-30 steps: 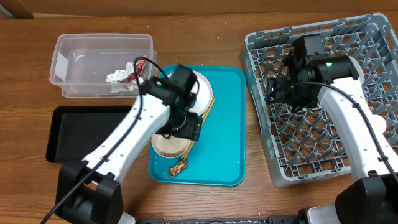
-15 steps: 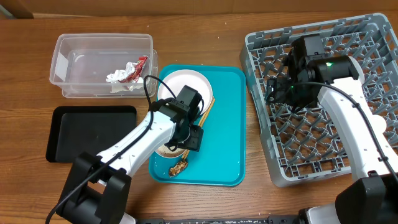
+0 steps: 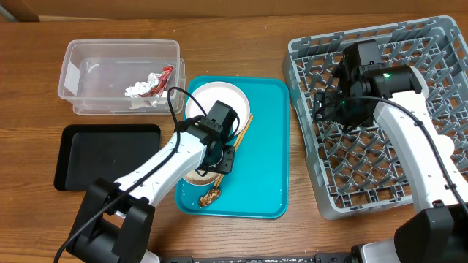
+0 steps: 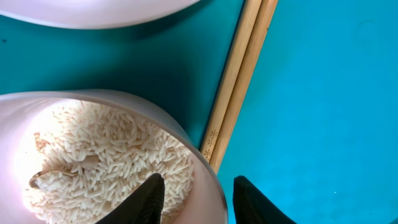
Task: Sort waste into correct bins and load items into the dishwasher
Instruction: 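Reach the left gripper to the rice bowl and grasp its rim, then lift the rice bowl with the left gripper over the black tray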
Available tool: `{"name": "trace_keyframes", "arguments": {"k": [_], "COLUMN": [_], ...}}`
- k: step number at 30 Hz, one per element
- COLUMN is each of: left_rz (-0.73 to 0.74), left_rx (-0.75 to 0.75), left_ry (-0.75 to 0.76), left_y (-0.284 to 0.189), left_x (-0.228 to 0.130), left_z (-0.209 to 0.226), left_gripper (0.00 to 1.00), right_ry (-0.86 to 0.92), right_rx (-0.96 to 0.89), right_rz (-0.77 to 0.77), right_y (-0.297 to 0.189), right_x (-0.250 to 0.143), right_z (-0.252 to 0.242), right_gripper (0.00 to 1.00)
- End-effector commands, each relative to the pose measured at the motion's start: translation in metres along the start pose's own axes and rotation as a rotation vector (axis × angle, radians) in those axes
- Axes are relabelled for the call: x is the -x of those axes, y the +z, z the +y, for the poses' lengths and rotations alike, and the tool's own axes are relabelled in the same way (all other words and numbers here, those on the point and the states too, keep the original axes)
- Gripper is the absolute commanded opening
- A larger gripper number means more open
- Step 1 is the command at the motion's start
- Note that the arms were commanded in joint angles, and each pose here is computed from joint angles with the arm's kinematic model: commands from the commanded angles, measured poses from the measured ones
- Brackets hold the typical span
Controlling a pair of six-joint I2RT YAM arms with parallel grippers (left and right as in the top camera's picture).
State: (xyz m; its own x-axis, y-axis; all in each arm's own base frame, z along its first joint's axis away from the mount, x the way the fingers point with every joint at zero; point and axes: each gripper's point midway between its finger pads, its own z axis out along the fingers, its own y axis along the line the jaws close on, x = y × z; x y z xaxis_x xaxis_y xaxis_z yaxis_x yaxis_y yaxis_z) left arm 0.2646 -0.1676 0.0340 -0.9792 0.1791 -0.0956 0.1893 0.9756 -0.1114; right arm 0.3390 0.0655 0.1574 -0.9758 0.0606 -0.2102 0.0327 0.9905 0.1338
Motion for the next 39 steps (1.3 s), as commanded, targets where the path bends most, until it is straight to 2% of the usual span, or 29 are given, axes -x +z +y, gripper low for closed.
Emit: {"name": "trace_keyframes", "arguments": {"k": [1,4,13,15,23,34,39], "left_rz": [0.005,0.006,0.007,0.008,0.015,-0.097,-0.149], "left_rx": [0.016,0.016,0.004,0.004,0.013,0.082,0.078], "left_ry": [-0.014,-0.015,-0.026,-0.026,-0.026,-0.065,-0.161], "left_y": [0.004,0.005,0.008,0.008,-0.009,-0.087,-0.117], "left_x": [-0.005,-0.006,-0.007,-0.007,-0.001,0.024,0.022], "left_z": [0.002,0.003,0.001,0.001,-0.001,0.008,0.036], "left_gripper": [0.38,0.36,0.13,0.04,0.04,0.04,0.04], "right_ry": [-0.002,-0.002,-0.002,-0.002,-0.001,-0.002,-0.002], "right_rx": [0.001,0.001,0.001,0.001,0.0,0.0,-0.001], "right_rz": [-0.004,-0.004,-0.004,-0.004,0.0,0.0,0.0], "right_y": [-0.001,-0.001,-0.001,-0.001,-0.001,-0.001,-0.001], "right_x": [0.001,0.001,0.001,0.001,0.0,0.0,0.0], "right_z": [0.0,0.0,0.0,0.0,0.0,0.0,0.0], "right_gripper": [0.86,0.86,0.86,0.86,0.86,0.86,0.86]}}
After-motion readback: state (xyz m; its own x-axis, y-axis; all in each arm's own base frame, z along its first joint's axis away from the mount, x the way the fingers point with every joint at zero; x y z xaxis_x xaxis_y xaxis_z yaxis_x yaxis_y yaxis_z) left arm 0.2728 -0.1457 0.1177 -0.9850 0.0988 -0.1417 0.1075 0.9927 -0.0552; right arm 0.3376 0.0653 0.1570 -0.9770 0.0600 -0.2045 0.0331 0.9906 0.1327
